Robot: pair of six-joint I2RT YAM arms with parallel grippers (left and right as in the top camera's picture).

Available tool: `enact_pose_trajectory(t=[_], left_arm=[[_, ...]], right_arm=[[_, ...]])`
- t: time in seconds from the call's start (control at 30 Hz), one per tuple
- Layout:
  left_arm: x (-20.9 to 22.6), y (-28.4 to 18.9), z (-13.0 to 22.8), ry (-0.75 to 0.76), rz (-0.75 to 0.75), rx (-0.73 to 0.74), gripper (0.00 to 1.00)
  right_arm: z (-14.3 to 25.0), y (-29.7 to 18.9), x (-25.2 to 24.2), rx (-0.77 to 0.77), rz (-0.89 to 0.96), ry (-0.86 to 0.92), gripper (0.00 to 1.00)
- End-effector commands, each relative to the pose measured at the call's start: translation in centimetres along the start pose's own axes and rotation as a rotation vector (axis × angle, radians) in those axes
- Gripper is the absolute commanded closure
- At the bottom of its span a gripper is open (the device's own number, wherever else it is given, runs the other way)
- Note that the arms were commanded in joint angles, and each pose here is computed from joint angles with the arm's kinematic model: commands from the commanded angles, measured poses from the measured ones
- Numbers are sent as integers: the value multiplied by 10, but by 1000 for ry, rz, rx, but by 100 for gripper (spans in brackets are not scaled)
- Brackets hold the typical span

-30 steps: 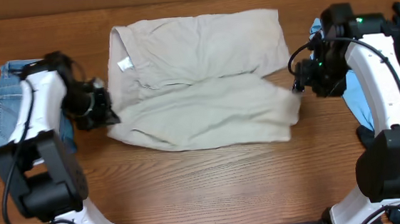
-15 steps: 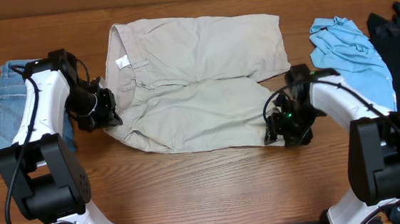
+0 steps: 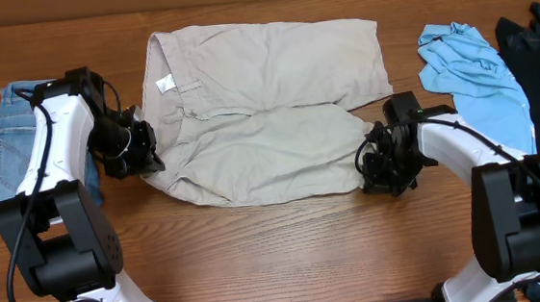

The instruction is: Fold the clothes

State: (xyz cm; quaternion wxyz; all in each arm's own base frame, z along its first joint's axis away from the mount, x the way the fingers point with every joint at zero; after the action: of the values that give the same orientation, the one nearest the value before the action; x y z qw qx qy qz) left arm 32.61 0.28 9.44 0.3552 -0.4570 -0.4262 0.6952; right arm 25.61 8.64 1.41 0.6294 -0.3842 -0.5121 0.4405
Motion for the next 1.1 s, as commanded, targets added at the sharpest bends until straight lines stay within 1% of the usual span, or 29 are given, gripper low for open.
enact_pose_trajectory(t=[0.0, 0.13, 0.2, 0.3, 0.33, 0.37, 0.4, 0.57, 0.67, 0.7, 0.77, 0.83, 1.0, 1.07], left_arm=[[-14, -25, -2, 79, 25, -60, 96], [-32, -66, -6, 139, 57, -166, 96], [-43, -96, -5, 174, 60, -252, 96], [-58, -138, 1, 225, 67, -389, 96], [-62, -155, 5, 241, 70, -443, 96], [-68, -183, 13, 257, 75, -534, 96], [-70, -197, 18, 260, 78, -578, 96], [-70, -279, 51, 228, 98, -859, 96], [-70, -313, 69, 211, 106, -991, 95], [-71, -325, 77, 209, 109, -1039, 92], [-74, -341, 90, 217, 114, -1106, 91], [-79, -349, 103, 235, 121, -1142, 91], [-93, -353, 122, 291, 178, -1158, 94], [-94, -351, 122, 295, 191, -1145, 95]], right_arm=[[-24, -49, 2, -127, 58, -3, 96], [-36, -115, 17, -266, 59, -22, 96], [-40, -152, 24, -349, 55, -31, 96], [-41, -196, 27, -441, 66, -29, 96], [-39, -210, 27, -469, 77, -26, 96], [-35, -231, 27, -511, 97, -23, 96], [-33, -241, 28, -530, 102, -25, 96], [-16, -301, 38, -671, 96, -38, 96], [-5, -331, 44, -760, 88, -50, 96], [1, -346, 48, -807, 83, -57, 96], [11, -367, 54, -873, 75, -73, 96], [25, -386, 60, -937, 67, -90, 96], [59, -423, 67, -1080, 69, -115, 96], [64, -426, 68, -1098, 69, -119, 96]])
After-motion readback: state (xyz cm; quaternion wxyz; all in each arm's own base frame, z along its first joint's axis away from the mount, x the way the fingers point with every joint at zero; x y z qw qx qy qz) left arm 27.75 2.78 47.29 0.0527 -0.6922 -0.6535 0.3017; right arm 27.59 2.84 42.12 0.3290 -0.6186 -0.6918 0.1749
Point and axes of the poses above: each gripper's point midway between its finger pads, its own y axis out along the fingers, its own x axis along the line the jaws close on, z = x × y, the point moved 1 cm from there along -y, back along the fingers
